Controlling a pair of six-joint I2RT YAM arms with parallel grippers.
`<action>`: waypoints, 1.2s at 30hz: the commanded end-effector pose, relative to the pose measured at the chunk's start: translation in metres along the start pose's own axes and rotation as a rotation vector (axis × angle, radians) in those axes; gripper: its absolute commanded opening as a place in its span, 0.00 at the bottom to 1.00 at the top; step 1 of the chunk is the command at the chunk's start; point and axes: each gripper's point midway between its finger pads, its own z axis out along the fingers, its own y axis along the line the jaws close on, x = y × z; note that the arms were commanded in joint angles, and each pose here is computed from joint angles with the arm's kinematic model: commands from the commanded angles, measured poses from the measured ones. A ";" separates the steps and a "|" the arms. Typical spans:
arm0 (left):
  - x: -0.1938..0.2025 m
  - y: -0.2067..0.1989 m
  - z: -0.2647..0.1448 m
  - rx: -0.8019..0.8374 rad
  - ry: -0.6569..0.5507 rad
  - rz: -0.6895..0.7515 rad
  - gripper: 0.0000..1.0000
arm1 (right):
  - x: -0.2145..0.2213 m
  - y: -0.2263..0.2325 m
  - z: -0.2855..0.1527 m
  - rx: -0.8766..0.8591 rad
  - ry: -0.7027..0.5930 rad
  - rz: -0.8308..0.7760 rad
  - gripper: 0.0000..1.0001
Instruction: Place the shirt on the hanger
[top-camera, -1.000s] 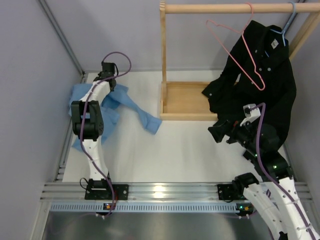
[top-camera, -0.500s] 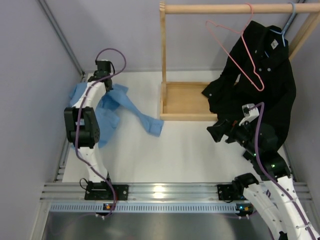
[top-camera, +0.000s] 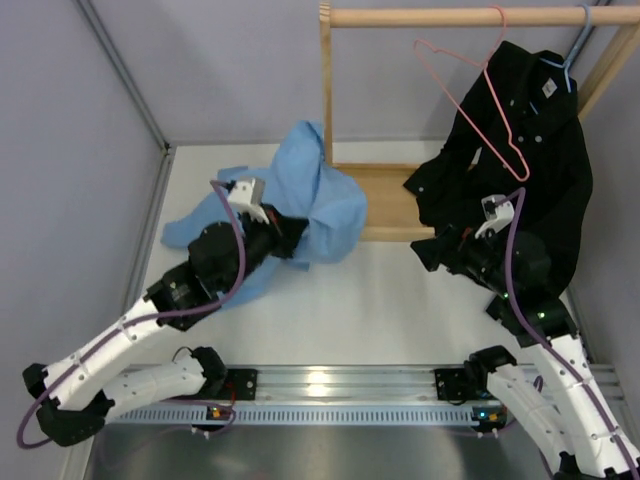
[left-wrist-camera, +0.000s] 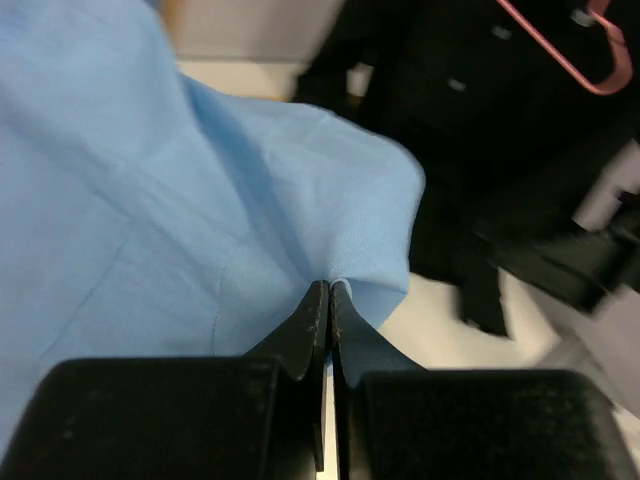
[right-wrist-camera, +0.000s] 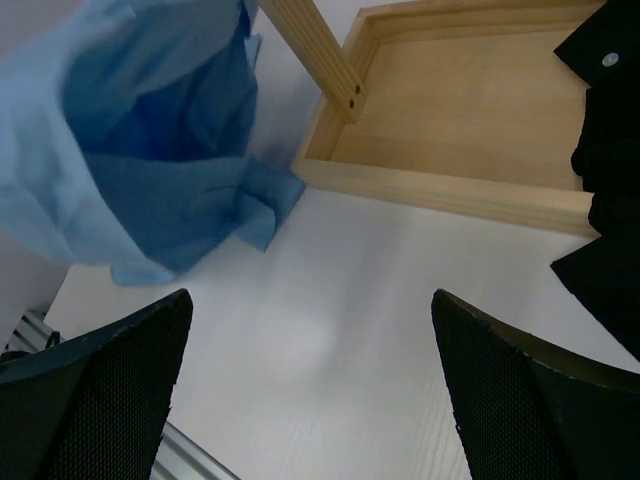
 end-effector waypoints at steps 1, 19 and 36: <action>0.093 -0.072 -0.010 0.289 0.151 -0.219 0.00 | -0.041 0.012 -0.005 -0.016 -0.121 -0.038 0.99; 0.228 -0.082 -0.067 0.280 0.338 -0.120 0.98 | 0.098 -0.035 0.054 -0.043 0.211 0.191 1.00; 0.116 0.020 -0.086 -0.124 0.097 0.043 0.98 | 0.113 -0.044 0.154 0.021 0.211 -0.056 0.71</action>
